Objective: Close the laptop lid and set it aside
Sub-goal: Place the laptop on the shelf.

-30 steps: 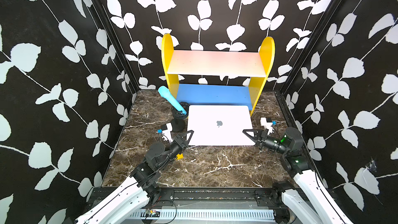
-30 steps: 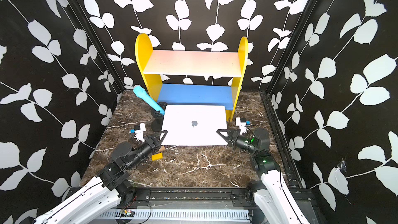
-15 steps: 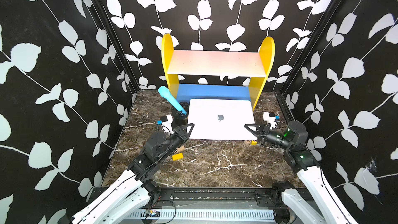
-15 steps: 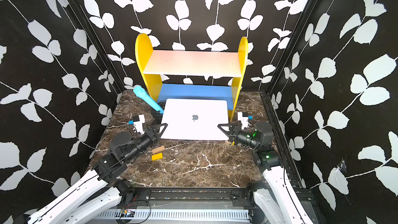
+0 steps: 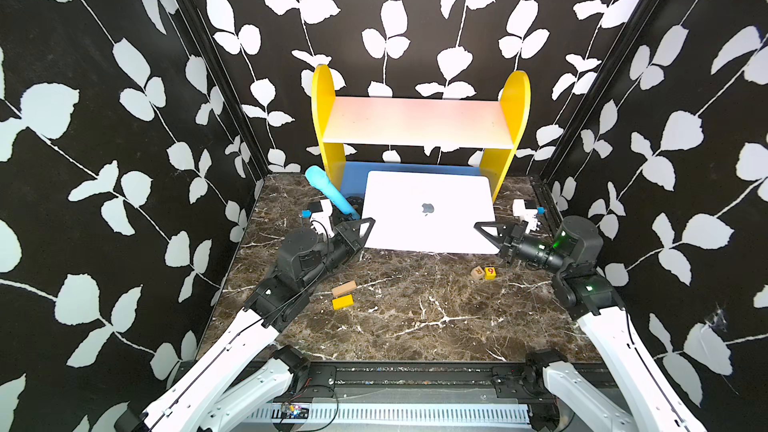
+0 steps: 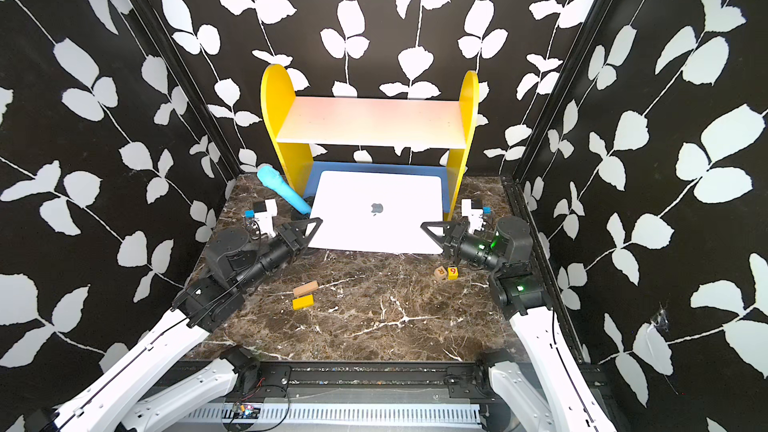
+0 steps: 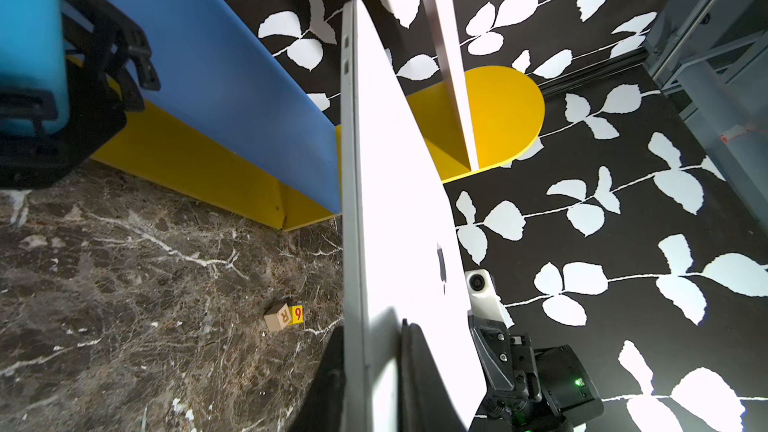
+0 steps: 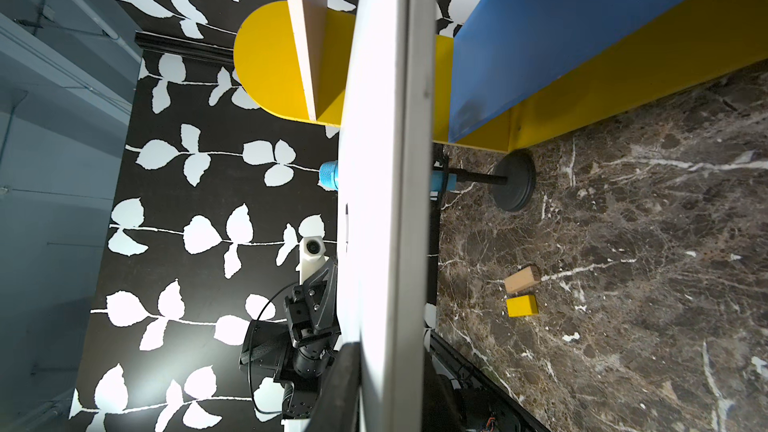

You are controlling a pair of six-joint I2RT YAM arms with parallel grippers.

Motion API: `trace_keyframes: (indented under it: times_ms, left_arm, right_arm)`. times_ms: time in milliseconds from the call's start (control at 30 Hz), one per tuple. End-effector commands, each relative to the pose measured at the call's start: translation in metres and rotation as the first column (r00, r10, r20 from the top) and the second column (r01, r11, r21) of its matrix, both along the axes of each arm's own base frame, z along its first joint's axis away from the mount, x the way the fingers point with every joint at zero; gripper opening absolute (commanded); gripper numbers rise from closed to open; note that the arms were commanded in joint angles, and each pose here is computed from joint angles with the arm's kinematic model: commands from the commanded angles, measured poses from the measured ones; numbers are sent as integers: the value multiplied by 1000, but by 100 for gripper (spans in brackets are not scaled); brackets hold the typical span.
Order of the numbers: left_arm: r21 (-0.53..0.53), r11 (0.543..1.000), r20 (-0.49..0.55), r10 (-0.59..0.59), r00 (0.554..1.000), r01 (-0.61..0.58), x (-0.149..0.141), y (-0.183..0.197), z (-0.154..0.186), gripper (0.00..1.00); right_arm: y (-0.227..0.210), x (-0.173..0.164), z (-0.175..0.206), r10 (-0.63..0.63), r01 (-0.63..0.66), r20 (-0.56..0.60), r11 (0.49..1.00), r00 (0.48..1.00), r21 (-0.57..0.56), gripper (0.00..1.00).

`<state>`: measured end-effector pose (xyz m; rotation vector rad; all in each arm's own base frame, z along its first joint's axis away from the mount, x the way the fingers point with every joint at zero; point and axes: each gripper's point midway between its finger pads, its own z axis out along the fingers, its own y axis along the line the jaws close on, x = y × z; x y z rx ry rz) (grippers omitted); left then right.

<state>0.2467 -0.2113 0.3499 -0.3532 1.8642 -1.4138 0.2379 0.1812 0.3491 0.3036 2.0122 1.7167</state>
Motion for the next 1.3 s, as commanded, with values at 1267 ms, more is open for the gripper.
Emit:
trace_keyframes:
  times_ms: [1267]
  left_arm:
    - [71, 992, 290, -122, 949, 106, 77, -30, 135, 0]
  right_arm:
    - [65, 71, 132, 146, -128, 318, 989, 937, -77, 0]
